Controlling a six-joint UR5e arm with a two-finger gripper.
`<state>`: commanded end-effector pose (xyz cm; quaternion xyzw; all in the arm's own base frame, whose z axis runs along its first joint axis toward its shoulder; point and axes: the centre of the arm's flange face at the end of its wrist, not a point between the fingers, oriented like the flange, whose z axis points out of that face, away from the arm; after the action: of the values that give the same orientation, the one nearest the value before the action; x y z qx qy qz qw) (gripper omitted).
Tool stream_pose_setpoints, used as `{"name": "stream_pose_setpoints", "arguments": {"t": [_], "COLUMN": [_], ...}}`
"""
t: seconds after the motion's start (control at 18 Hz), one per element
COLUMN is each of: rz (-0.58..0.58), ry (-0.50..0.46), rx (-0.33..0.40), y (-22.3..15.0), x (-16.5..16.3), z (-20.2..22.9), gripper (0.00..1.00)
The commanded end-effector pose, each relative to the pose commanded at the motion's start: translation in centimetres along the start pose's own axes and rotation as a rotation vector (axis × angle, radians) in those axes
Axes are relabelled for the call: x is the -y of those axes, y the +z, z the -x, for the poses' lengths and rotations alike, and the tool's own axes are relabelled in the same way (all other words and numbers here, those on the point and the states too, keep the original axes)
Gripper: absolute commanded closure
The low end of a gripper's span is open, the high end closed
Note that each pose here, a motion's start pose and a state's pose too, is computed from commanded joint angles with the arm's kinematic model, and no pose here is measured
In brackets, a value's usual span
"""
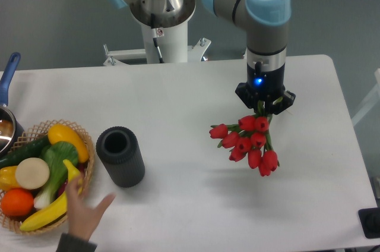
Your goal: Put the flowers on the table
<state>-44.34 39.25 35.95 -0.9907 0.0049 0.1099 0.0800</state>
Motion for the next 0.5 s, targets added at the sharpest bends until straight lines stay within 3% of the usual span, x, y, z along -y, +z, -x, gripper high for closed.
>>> {"name": "stream_pose_setpoints", "arguments": {"t": [0.5], "rz": [0.042], "ry": [0.037], "rx": [-0.047], "y": [3.9], "x": [1.8], "z": [-1.4], "gripper": [0.84]}}
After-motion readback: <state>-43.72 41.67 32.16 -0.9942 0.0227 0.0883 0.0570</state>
